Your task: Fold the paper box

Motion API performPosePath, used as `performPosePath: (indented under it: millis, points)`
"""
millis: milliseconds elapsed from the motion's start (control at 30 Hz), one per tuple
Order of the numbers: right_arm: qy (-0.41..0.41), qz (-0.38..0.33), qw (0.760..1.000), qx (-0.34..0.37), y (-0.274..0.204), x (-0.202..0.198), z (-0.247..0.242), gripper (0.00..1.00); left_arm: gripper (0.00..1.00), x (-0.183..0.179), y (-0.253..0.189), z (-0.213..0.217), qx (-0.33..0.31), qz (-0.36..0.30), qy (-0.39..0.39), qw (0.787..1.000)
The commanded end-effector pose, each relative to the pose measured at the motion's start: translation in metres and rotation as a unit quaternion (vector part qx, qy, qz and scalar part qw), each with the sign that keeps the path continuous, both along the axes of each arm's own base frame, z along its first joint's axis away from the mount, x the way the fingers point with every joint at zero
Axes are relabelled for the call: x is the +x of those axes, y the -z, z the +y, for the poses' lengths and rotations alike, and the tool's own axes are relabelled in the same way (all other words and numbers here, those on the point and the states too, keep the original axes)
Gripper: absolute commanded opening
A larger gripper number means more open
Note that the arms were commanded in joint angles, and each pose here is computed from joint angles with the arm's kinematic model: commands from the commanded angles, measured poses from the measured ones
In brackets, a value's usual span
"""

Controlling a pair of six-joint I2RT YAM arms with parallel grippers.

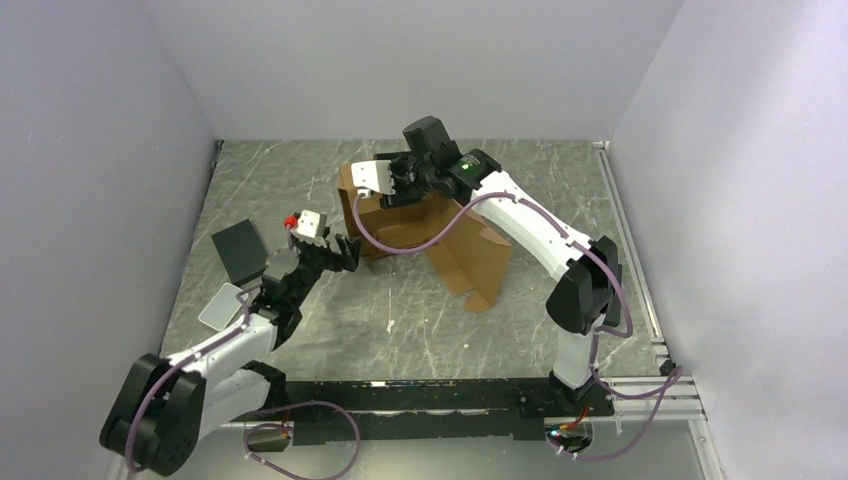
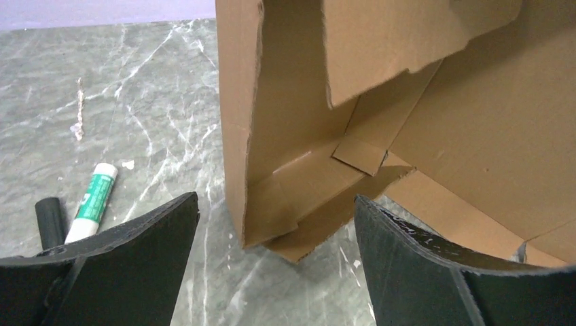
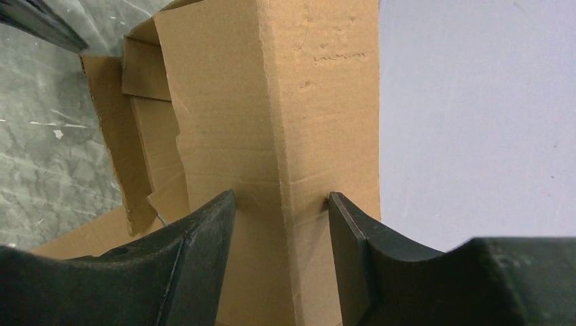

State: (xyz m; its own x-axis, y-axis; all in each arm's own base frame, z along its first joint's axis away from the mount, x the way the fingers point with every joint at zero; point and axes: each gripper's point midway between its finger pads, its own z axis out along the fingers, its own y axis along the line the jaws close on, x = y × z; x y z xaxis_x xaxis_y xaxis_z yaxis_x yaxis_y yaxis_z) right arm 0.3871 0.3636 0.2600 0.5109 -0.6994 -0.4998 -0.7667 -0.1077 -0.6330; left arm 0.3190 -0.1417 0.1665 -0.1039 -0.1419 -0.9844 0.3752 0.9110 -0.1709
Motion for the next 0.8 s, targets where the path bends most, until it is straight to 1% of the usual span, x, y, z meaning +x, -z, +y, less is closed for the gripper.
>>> performPosePath:
  millis: [0, 300, 467, 567, 633, 767]
  points:
    - [0.0, -0.02, 1.0, 0.019, -0.024, -0.007, -0.003, 0.56, 0.89, 0.022, -0.059, -0.011, -0.02, -0.09, 0.03, 0.995]
    - [-0.001, -0.018, 1.0, 0.023, -0.025, -0.007, -0.002, 0.56, 0.88, 0.041, -0.07, -0.021, -0.017, -0.088, 0.059, 0.994]
    - [0.001, -0.013, 1.0, 0.025, -0.025, -0.007, -0.001, 0.57, 0.83, 0.049, -0.067, -0.023, -0.017, -0.076, 0.06, 0.995]
    - [0.001, -0.005, 1.0, 0.03, -0.027, -0.01, 0.0, 0.6, 0.77, 0.054, -0.065, -0.023, -0.016, -0.067, 0.058, 0.996]
    - [-0.001, 0.0, 0.999, 0.038, -0.031, -0.013, 0.0, 0.64, 0.73, 0.056, -0.065, -0.022, -0.018, -0.066, 0.057, 0.996]
    - [0.001, 0.011, 0.999, 0.051, -0.042, -0.019, 0.0, 0.72, 0.7, 0.057, -0.066, -0.021, -0.021, -0.065, 0.054, 0.996]
